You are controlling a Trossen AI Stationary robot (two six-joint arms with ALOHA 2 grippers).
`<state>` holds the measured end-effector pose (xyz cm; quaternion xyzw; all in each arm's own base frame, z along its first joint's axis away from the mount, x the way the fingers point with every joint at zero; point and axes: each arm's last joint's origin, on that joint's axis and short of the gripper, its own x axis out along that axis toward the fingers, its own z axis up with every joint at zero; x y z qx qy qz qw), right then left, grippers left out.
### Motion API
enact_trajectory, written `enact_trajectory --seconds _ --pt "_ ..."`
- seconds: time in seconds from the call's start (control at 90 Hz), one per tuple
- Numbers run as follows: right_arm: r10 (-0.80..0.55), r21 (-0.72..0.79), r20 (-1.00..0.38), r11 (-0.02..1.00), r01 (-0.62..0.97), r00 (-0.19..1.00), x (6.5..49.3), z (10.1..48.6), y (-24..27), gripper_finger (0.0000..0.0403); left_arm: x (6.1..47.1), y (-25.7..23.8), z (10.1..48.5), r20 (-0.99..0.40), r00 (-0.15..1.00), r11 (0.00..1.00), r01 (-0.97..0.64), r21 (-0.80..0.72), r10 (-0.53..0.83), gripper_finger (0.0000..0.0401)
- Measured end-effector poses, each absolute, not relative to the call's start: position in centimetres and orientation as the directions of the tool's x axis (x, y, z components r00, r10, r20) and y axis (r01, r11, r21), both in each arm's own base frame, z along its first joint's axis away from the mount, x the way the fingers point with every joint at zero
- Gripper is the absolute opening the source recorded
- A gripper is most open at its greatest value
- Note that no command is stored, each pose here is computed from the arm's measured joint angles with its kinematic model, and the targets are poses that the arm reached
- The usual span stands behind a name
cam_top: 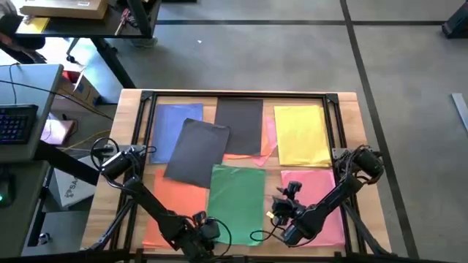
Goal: Organize paper
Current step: Stack the top green paper on the bottom green paper
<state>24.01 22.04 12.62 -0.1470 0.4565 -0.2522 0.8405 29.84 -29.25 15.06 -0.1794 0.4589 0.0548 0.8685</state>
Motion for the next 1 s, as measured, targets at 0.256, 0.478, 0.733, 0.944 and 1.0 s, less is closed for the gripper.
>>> enact_trajectory --seconds 0.256,0.478,0.733,0.944,1.0 --pt "-0.491 -0.403 -0.715 0.871 0.28 0.498 24.8 12.5 22.7 0.0194 30.0 -28.4 14.9 -0.847 0.53 0.948 -0.245 -0.201 -0.042 0.0165" --pt "-0.486 -0.395 -0.714 0.874 0.284 0.504 24.9 12.5 22.7 0.0194 29.6 -29.4 15.6 -0.859 0.497 0.982 -0.067 -0.176 -0.12 0.016" --pt "-0.491 -0.394 -0.71 0.871 0.292 0.504 25.2 12.5 22.5 0.0194 27.6 -32.1 15.9 -0.861 0.456 0.974 0.123 -0.192 -0.227 0.0094" --pt "-0.5 -0.396 -0.701 0.866 0.306 0.509 25.5 12.6 22.2 0.0194 28.5 -31.6 13.4 -0.883 0.439 0.986 0.094 -0.139 -0.166 0.0008" --pt "-0.495 -0.392 -0.708 0.869 0.303 0.504 25.5 12.6 22.3 0.0194 28.8 -31.5 13.2 -0.882 0.445 0.988 0.075 -0.136 -0.155 0.0005"
